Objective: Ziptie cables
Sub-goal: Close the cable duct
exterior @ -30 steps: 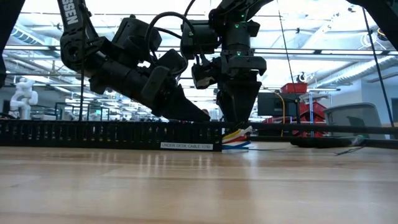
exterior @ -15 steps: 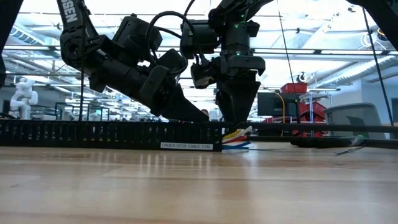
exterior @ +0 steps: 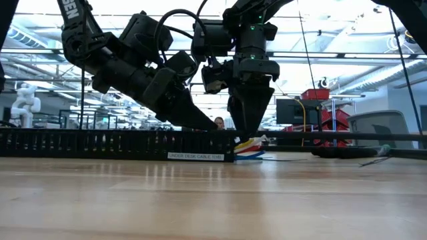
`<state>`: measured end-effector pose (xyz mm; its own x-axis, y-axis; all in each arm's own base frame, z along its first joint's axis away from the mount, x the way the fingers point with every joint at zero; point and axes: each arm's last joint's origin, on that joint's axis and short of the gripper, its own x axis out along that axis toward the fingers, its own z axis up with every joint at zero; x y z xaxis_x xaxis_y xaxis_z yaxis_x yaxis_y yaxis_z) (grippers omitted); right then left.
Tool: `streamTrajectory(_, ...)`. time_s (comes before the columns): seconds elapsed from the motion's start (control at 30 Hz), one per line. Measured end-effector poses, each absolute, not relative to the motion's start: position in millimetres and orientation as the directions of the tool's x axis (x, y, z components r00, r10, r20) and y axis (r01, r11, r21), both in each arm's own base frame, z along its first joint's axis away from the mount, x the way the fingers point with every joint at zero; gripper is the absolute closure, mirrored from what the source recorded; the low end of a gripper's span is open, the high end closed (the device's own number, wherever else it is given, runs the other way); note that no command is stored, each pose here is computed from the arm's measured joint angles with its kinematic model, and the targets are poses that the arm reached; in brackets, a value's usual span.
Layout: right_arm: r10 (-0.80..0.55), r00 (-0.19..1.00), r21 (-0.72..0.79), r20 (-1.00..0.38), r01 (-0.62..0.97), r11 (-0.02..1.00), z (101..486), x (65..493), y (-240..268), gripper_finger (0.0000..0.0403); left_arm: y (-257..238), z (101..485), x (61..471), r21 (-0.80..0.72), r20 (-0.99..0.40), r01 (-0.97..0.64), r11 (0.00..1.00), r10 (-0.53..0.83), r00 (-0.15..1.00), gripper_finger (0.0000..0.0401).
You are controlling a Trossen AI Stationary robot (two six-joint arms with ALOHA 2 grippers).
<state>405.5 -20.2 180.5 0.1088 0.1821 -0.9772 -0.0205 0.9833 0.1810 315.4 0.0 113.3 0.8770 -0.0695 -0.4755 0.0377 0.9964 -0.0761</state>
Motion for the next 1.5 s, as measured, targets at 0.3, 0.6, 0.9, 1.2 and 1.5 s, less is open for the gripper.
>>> streamTrajectory(0.3, 0.182, 0.111, 0.181, -0.977, -0.021, 0.983, 180, 406, -20, 0.0147, 0, 112, 315, -0.077, -0.486, 0.037, 0.996, -0.07, 0.871, 0.0383)
streamTrajectory(0.6, 0.182, 0.106, 0.18, -0.978, -0.02, 0.983, 181, 405, -20, 0.0147, 2, 112, 315, -0.077, -0.482, 0.031, 0.997, -0.064, 0.874, 0.0372)
streamTrajectory(0.9, 0.178, 0.096, 0.178, -0.979, -0.018, 0.984, 181, 404, -20, 0.0147, 5, 112, 315, -0.079, -0.481, 0.024, 0.997, -0.059, 0.875, 0.0274)
streamTrajectory(1.2, 0.176, 0.089, 0.175, -0.98, -0.016, 0.984, 181, 403, -20, 0.0147, 5, 114, 316, -0.079, -0.46, 0.026, 0.997, -0.059, 0.886, 0.02)
streamTrajectory(1.5, 0.18, 0.09, 0.179, -0.98, -0.016, 0.984, 181, 403, -20, 0.0147, 6, 125, 314, -0.075, -0.439, 0.024, 0.997, -0.054, 0.897, 0.0188)
